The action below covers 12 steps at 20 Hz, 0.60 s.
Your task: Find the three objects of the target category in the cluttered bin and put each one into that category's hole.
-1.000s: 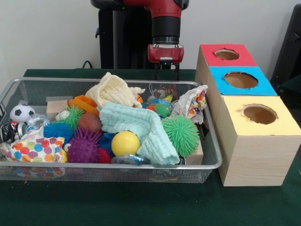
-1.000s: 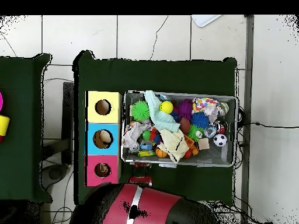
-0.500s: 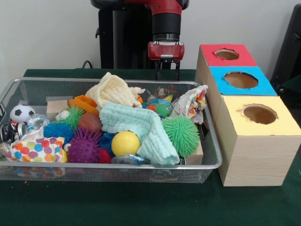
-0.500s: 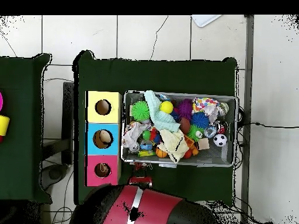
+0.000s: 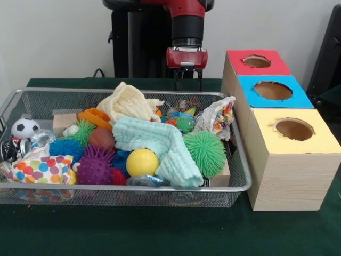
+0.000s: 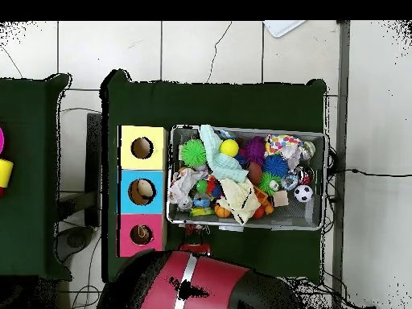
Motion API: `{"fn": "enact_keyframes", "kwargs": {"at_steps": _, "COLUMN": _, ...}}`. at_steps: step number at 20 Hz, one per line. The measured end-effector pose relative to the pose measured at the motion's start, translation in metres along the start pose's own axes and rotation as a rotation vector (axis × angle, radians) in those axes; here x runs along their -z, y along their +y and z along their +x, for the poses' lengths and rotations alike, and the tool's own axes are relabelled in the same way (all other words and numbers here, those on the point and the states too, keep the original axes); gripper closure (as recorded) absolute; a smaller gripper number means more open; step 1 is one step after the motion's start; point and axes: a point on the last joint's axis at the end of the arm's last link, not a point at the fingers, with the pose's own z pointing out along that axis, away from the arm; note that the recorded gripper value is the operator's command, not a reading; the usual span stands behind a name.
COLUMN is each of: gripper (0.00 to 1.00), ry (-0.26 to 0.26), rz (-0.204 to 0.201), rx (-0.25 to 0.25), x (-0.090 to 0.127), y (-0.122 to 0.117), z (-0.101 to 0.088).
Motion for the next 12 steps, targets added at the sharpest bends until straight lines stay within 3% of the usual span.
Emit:
{"fn": "enact_keyframes", "kwargs": {"at_steps": 6, "gripper": 0.0, "ry": -0.04, "rz": 0.013, "rx": -0.01, "x": -0.005, "y": 0.001, "z": 0.011}}
{"fn": "enact_keyframes", "kwargs": {"at_steps": 12, "gripper": 0.0, "ry": -0.023, "rz": 0.006, "rx": -0.01, "x": -0.015, "y": 0.003, "z": 0.028}}
